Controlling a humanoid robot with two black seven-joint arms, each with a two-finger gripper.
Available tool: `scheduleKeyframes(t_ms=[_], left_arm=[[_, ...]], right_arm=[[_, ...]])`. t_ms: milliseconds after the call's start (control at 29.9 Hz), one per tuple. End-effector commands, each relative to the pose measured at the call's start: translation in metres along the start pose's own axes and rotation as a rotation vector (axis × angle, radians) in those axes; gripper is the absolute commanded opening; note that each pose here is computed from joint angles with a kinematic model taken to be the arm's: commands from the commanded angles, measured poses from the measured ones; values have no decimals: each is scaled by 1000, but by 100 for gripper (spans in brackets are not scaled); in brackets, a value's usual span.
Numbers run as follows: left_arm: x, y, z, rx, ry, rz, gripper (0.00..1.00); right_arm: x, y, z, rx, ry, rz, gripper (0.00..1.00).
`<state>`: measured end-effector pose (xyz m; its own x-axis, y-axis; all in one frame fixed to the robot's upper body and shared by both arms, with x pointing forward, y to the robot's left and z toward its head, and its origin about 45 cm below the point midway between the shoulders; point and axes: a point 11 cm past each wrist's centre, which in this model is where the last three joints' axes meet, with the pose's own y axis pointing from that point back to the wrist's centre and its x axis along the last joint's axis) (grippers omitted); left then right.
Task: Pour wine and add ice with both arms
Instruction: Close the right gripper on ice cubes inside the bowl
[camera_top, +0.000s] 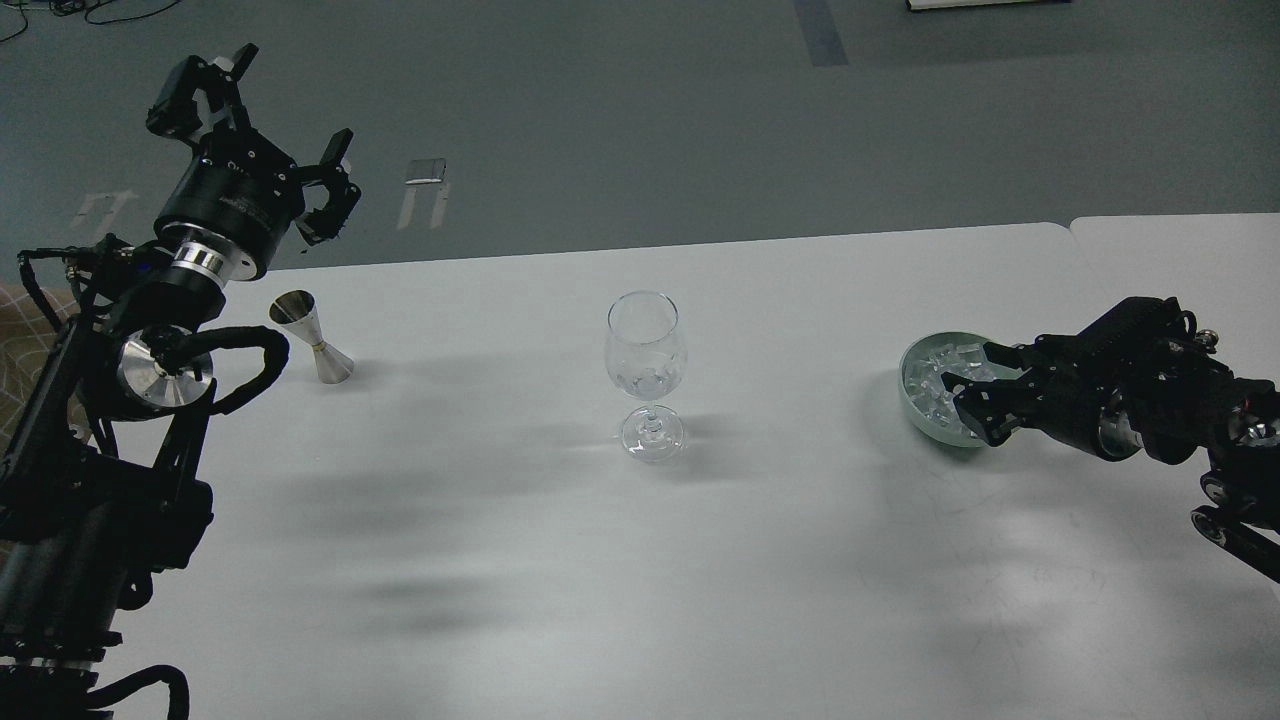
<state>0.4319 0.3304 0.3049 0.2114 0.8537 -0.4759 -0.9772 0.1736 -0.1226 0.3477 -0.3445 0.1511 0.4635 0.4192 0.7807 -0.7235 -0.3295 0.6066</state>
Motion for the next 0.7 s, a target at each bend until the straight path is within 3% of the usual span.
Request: scheduleKeyframes(t_ms=[0, 669], left_arm=[[0, 0, 0, 2, -3, -1, 98], [3, 5, -10, 20, 7, 10, 98]], right_arm=[[1, 2, 2, -4, 0, 5, 57], [-15, 1, -1, -11, -29, 10, 57]])
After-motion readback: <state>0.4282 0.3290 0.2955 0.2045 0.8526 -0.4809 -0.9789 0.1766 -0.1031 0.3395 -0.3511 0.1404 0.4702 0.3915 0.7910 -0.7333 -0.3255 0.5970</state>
